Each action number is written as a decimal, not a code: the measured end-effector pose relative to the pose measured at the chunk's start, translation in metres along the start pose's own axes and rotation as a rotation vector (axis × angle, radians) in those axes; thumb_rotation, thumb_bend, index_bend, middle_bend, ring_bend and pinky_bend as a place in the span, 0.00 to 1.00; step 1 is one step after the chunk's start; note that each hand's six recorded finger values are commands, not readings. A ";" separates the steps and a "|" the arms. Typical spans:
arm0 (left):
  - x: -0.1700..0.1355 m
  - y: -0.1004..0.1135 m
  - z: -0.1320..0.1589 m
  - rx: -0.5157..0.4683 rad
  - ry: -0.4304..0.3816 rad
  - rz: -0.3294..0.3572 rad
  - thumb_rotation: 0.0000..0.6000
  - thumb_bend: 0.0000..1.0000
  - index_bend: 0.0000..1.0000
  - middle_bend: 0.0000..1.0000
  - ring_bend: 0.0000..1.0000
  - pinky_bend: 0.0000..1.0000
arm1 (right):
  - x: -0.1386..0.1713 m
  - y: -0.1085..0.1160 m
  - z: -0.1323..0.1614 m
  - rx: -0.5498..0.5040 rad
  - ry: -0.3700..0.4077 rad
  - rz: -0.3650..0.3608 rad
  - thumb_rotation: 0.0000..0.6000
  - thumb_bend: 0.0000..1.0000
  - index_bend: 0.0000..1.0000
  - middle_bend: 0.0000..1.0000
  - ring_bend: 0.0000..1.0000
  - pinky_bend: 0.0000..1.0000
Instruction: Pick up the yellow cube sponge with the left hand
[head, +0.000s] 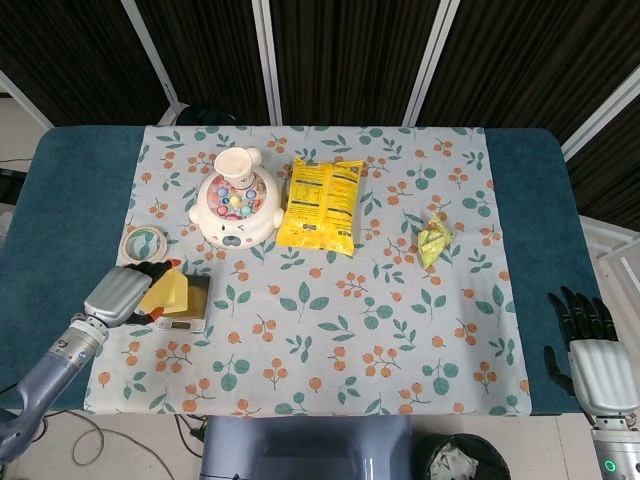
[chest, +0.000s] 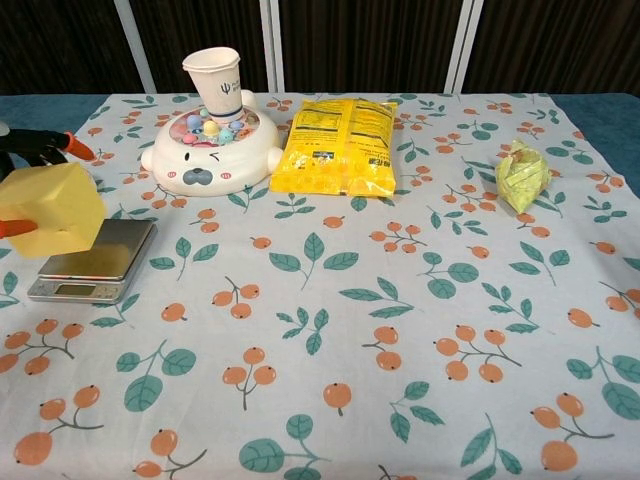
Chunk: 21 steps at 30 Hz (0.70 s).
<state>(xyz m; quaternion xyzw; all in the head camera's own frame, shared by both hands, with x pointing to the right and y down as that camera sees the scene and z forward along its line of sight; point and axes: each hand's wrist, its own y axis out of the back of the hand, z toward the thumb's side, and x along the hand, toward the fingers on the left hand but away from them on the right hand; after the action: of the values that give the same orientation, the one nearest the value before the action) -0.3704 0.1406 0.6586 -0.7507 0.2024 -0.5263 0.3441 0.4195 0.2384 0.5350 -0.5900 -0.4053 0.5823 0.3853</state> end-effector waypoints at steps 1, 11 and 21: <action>0.001 -0.001 0.004 -0.001 -0.013 0.002 1.00 0.36 0.14 0.33 0.24 0.37 | 0.000 0.001 0.000 -0.001 0.000 -0.002 1.00 0.56 0.00 0.03 0.00 0.01; 0.005 -0.005 0.007 0.053 -0.022 0.014 1.00 0.32 0.14 0.33 0.23 0.36 | 0.000 0.002 -0.005 -0.002 -0.016 -0.006 1.00 0.56 0.00 0.03 0.00 0.01; 0.010 -0.007 0.007 0.078 -0.013 0.017 1.00 0.23 0.12 0.28 0.22 0.34 | -0.001 0.001 -0.006 0.000 -0.033 -0.006 1.00 0.56 0.00 0.03 0.00 0.01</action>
<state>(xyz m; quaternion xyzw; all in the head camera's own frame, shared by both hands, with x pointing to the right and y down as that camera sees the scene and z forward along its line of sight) -0.3610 0.1408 0.6691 -0.7383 0.1859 -0.5261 0.3788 0.4259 0.2368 0.5348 -0.5791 -0.4133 0.5907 0.3806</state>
